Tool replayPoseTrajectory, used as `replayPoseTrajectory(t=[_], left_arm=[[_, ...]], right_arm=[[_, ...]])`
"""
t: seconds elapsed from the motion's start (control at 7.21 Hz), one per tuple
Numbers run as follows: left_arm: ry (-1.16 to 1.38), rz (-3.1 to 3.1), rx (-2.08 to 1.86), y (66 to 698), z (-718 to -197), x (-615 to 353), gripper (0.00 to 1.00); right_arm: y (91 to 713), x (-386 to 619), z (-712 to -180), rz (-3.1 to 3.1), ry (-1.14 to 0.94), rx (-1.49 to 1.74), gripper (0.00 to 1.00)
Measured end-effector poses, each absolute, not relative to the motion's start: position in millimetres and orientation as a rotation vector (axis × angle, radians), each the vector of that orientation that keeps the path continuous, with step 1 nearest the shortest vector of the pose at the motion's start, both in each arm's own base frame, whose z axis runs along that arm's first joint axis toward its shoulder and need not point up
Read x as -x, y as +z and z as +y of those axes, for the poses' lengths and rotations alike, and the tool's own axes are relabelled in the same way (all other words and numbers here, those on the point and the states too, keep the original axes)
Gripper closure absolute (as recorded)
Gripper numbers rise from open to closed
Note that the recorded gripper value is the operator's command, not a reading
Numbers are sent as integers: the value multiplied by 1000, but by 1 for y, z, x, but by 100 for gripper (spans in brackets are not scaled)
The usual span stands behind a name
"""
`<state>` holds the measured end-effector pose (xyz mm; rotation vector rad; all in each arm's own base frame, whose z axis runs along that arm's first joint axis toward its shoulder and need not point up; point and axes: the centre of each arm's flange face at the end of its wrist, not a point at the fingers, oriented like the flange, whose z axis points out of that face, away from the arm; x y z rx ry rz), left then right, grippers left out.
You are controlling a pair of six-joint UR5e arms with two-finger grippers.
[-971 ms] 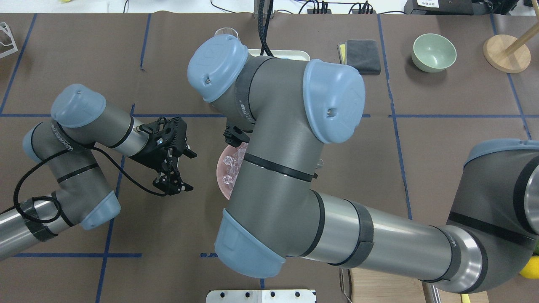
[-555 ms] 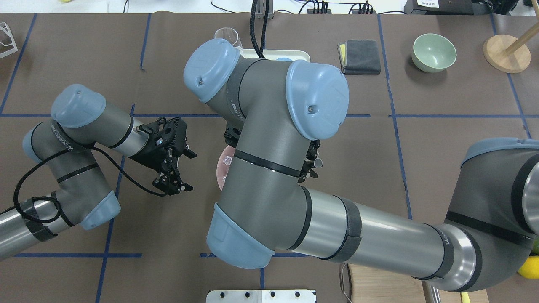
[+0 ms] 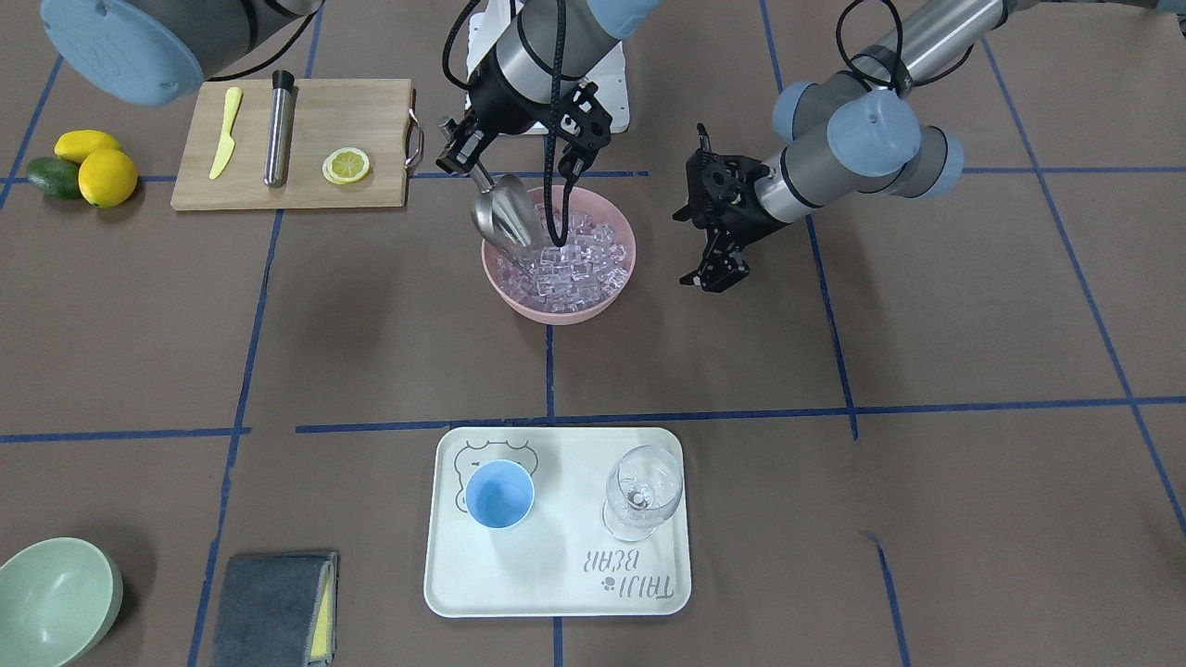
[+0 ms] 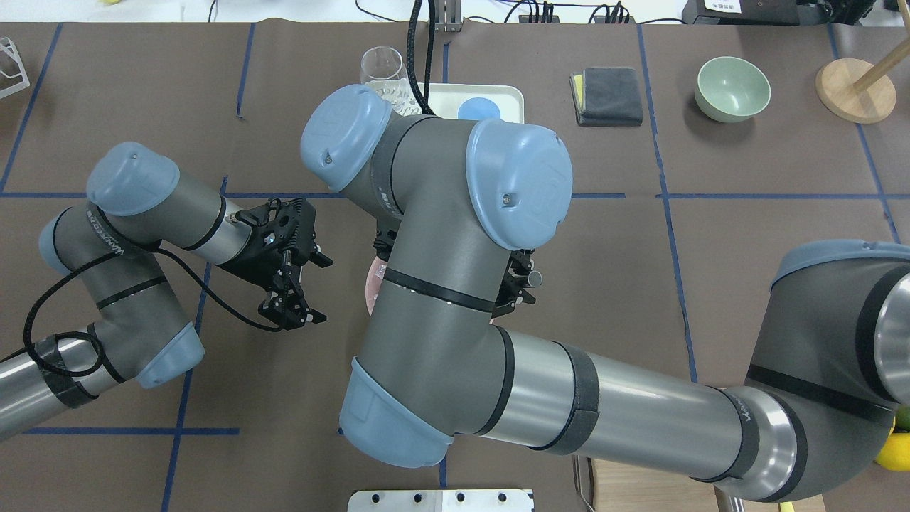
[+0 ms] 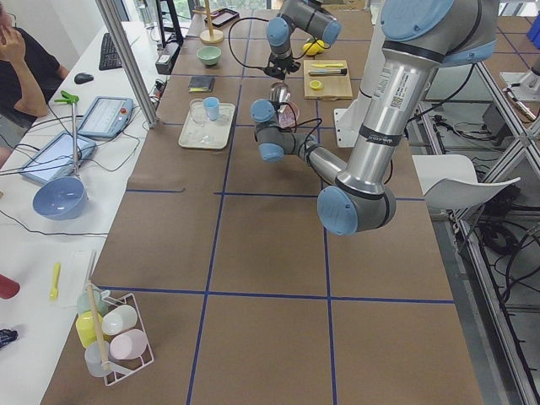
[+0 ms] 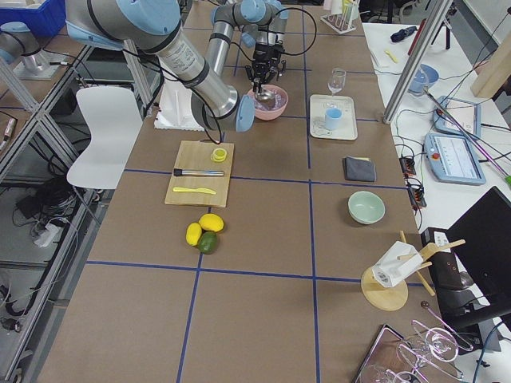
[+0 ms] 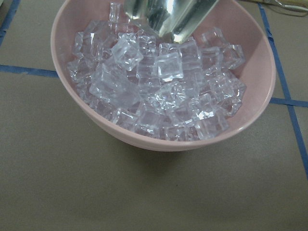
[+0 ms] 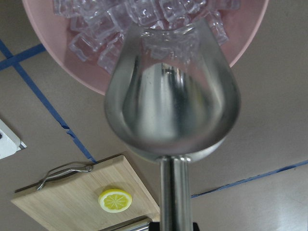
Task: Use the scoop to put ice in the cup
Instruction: 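Dip the scoop into the ice cubes in the pink bowl with the right gripper, then scoop ice cubes and lift the filled scoop out of the bowl with the right gripper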
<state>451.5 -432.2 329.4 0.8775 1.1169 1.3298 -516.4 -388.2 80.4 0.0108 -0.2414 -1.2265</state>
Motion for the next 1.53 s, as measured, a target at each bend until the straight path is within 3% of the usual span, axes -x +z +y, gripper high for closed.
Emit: replayPoseTrajectory(t=[1.53], left_arm=[[1319,1101,-909,319,-434,-452,0]], right_arm=[[157,551,-395,-299,-1292,-81,100]])
